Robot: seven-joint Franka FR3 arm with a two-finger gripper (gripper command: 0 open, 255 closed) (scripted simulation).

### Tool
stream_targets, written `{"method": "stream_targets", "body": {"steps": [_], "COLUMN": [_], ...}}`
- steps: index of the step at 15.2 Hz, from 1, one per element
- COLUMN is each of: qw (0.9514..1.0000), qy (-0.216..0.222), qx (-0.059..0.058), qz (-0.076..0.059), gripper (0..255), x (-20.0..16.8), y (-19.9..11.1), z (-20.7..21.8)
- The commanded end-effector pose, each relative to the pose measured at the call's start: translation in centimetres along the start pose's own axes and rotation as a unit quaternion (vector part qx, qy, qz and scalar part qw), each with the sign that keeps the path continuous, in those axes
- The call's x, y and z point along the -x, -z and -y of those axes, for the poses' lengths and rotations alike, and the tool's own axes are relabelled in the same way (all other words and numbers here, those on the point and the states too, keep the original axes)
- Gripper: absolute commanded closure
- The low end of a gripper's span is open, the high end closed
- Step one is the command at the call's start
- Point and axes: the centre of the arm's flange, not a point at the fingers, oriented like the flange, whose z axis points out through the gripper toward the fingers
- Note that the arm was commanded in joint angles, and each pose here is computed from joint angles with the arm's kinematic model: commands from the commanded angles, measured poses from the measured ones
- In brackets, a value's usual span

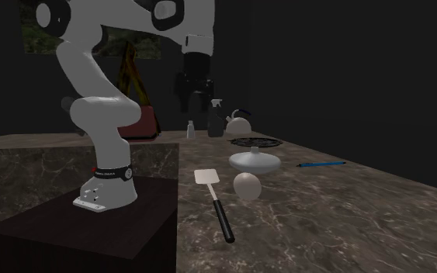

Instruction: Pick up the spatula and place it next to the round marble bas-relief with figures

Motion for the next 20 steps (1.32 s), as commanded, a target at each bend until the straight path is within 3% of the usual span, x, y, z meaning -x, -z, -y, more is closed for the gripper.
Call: {"method": "stream_targets", "body": {"steps": [1, 4, 8, 11, 15, 20], "qw": [0.9986, 0.9916, 0.9735, 0.9532, 0.9177, 0.9167], "qy": [-0.053, -0.128, -0.227, -0.300, -0.395, -0.397], "qx": [-0.002, -0.003, -0.006, -0.007, -0.010, -0.010], "qz": [-0.007, -0.015, -0.027, -0.035, -0.045, -0.045], "gripper": [0, 0, 0, 0, 0, 0], "x": [-2.0, -4.6, -7.8, -9.8, -12.1, -12.4], "y": [-1.5, -3.8, -6.9, -9.2, -12.3, -14.4], "z": [-0.6, -2.0, -4.3, -6.5, -9.8, -9.9]}}
